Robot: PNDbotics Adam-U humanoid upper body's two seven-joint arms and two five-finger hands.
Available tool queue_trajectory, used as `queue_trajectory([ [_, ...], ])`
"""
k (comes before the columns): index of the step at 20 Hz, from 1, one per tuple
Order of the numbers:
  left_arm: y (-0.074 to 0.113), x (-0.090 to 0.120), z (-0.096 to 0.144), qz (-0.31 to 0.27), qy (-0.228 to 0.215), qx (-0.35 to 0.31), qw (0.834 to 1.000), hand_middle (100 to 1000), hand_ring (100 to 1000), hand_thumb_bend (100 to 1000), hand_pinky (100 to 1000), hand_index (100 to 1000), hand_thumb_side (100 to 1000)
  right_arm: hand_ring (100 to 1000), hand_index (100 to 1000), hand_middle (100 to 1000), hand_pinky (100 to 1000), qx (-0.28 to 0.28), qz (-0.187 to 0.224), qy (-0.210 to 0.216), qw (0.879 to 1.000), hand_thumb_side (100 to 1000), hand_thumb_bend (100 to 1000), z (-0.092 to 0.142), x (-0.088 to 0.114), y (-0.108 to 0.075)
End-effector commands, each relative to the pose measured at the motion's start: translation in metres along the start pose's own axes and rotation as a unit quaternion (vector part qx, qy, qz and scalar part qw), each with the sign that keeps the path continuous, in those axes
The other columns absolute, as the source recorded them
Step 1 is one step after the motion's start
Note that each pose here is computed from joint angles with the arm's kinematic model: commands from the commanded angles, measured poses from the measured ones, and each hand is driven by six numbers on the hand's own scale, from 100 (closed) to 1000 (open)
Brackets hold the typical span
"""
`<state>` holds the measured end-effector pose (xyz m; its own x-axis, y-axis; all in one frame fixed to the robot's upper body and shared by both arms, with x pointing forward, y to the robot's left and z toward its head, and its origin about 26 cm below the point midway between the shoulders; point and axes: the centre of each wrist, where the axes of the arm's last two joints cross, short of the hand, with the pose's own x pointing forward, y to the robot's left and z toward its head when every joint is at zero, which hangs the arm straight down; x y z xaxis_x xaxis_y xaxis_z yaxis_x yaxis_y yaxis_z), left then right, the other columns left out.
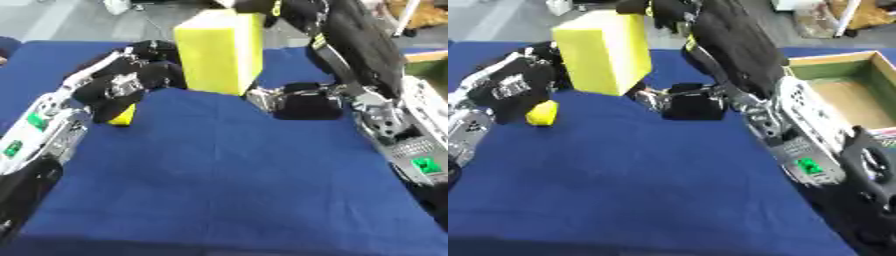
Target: Pick up the objects with one hand, pass them to the other hand, and then place them into the box on the other side of the table.
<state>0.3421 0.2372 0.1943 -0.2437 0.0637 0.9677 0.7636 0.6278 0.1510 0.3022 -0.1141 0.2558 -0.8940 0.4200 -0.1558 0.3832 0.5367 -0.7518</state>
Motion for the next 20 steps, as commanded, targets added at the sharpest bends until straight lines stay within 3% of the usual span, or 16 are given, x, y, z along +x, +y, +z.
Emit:
queue_trajectory([
  [1, 0.011, 0.017, 0.007, -0.034, -0.019, 0.025, 0.999, 698, 714, 678, 799, 778, 452, 561, 518, 626, 669, -0.017, 0.025, 0.004, 1.000, 280, 377, 0.001, -0.006, -0.024],
  [7, 0.024, 0.019, 0.025, -0.057, -0.034, 0.091, 0.994, 706, 713, 683, 787, 785, 445, 549, 520, 629, 672, -0.010, 0.061, 0.068, 0.996, 280, 367, 0.023, -0.029, -0.046],
  [11, 0.031, 0.016, 0.042, -0.064, -0.040, 0.140, 0.987, 693, 698, 679, 777, 783, 441, 537, 523, 632, 673, 0.006, 0.094, 0.163, 0.982, 287, 357, 0.055, -0.061, -0.056],
  [15, 0.030, 0.011, 0.051, -0.062, -0.039, 0.163, 0.984, 687, 692, 677, 772, 783, 447, 527, 527, 641, 679, 0.018, 0.131, 0.265, 0.955, 296, 350, 0.090, -0.094, -0.061],
  [20, 0.027, -0.003, 0.062, -0.046, -0.036, 0.188, 0.980, 679, 686, 679, 767, 781, 450, 527, 542, 661, 689, 0.028, 0.167, 0.388, 0.906, 313, 337, 0.128, -0.129, -0.068],
])
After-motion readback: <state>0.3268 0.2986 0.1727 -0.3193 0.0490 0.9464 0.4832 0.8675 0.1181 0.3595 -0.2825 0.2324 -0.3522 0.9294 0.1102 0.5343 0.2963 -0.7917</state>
